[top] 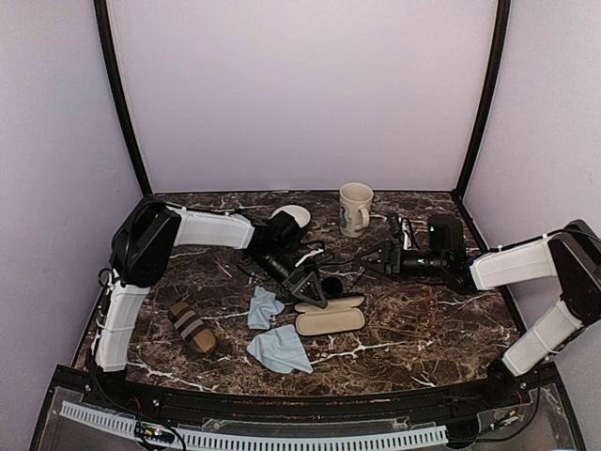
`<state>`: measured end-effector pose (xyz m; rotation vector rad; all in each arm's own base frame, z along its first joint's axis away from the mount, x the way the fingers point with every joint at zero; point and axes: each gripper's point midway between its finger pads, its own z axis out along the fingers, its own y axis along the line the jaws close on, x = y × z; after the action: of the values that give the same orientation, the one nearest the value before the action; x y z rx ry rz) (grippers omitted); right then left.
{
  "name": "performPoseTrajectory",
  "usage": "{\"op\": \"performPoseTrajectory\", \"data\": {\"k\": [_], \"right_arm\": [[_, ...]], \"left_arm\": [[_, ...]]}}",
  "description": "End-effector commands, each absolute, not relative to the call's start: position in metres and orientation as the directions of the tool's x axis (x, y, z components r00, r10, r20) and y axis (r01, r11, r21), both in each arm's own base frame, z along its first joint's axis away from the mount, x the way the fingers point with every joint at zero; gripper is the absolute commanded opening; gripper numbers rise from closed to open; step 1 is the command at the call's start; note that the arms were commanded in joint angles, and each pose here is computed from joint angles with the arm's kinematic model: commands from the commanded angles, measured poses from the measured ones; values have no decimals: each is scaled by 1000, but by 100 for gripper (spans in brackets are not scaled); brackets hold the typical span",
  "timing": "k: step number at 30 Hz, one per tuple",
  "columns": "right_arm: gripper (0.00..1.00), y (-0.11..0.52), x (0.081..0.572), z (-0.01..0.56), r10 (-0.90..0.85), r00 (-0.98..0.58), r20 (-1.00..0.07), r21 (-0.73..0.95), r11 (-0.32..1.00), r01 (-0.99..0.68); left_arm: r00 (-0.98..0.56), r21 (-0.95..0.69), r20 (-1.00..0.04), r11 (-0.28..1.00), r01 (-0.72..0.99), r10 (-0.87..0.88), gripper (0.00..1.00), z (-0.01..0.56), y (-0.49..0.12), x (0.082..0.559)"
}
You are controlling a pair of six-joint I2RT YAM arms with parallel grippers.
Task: Organize the sunglasses
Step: Place the opened sunglasses case at the center of the board.
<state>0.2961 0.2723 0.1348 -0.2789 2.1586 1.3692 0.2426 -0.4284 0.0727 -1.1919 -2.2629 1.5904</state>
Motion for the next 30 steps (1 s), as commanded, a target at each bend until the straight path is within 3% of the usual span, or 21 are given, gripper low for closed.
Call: {"op": "performPoseTrajectory", "data": {"k": [1,14,30], "right_arm": [[87,273,298,137,131,-807,-575,764,438,-474],[87,273,299,134,133,-804,-580,762,436,-479],[87,273,299,131,131,-807,-576,764,438,-474]], "left_arm": [[-664,-819,-341,136,557,666,87,82,-429,247],[-622,-712,-343,238,661,704,90,75,-421,263],[-577,-650,-360,246,719,733,87,78,-424,256]]}}
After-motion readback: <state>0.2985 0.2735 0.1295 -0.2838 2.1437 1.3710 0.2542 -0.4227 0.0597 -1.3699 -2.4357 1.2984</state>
